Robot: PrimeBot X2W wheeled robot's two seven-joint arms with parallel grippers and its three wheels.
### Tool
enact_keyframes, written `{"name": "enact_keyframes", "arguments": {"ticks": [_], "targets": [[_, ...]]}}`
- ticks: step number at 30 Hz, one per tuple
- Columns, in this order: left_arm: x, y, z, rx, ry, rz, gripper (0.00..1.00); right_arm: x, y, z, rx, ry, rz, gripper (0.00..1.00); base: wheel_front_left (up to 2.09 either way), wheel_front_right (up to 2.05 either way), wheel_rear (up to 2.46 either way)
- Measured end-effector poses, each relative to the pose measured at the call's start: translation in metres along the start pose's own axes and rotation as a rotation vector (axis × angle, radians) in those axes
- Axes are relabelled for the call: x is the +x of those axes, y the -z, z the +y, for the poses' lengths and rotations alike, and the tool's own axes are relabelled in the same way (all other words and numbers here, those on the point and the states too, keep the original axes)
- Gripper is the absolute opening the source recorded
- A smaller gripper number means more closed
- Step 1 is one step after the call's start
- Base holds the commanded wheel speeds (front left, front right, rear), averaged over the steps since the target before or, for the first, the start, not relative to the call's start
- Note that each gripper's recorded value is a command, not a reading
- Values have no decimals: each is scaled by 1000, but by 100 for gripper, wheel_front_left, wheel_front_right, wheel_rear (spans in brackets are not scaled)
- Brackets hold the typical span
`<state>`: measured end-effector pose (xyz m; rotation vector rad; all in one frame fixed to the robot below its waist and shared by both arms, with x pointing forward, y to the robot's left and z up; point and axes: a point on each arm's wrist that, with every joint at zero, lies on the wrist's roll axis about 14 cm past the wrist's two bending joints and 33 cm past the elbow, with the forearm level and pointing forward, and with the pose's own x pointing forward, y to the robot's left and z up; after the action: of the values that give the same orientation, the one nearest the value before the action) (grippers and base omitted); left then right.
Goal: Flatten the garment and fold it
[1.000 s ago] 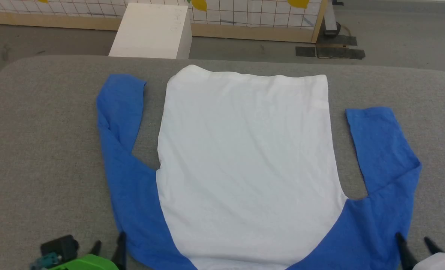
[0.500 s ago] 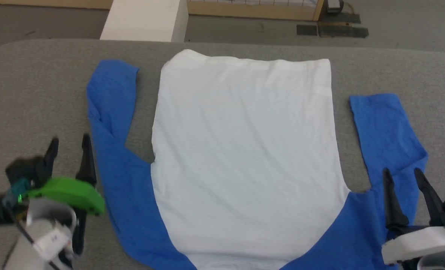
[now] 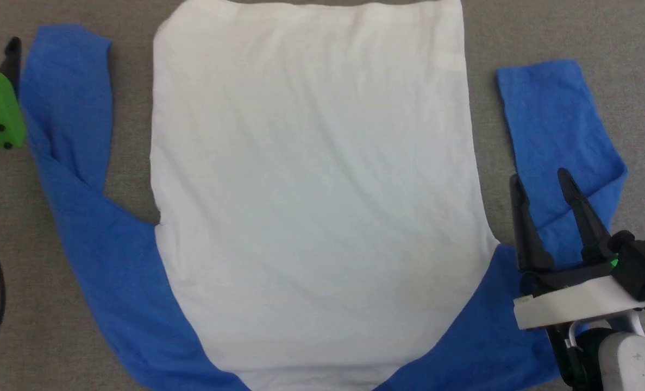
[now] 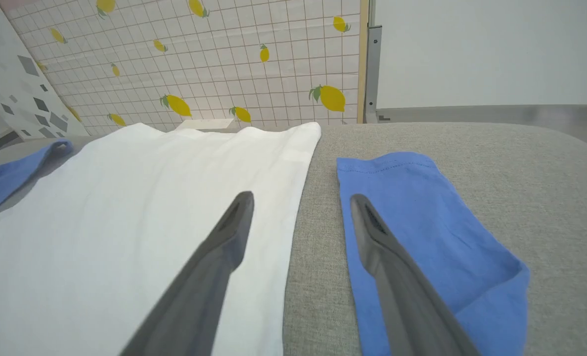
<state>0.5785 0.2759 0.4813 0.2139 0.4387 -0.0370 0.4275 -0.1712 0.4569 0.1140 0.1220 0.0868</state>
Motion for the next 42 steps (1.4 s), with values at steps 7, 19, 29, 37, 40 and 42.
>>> {"name": "enact_keyframes", "arguments": {"ticks": [7,19,29,37,40,42], "targets": [[40,34,12,-85,-56,182,100,11,23,-10,-2,23,46,100,0,0,0],[71,91,-22,-251,-12,394,100,13,54,-29,-5,74,113,100,0,0,0],[53,70,-19,-266,-12,241,0,13,41,-26,0,65,78,100,0,0,0],[10,30,24,-212,-114,17,0,-1,14,-25,2,71,17,100,0,0,0],[-16,19,40,-203,-150,-36,0,-12,6,-24,9,74,4,100,0,0,0],[-36,11,48,-199,-171,-73,0,-20,-1,-23,15,77,-8,100,0,0,0]]}}
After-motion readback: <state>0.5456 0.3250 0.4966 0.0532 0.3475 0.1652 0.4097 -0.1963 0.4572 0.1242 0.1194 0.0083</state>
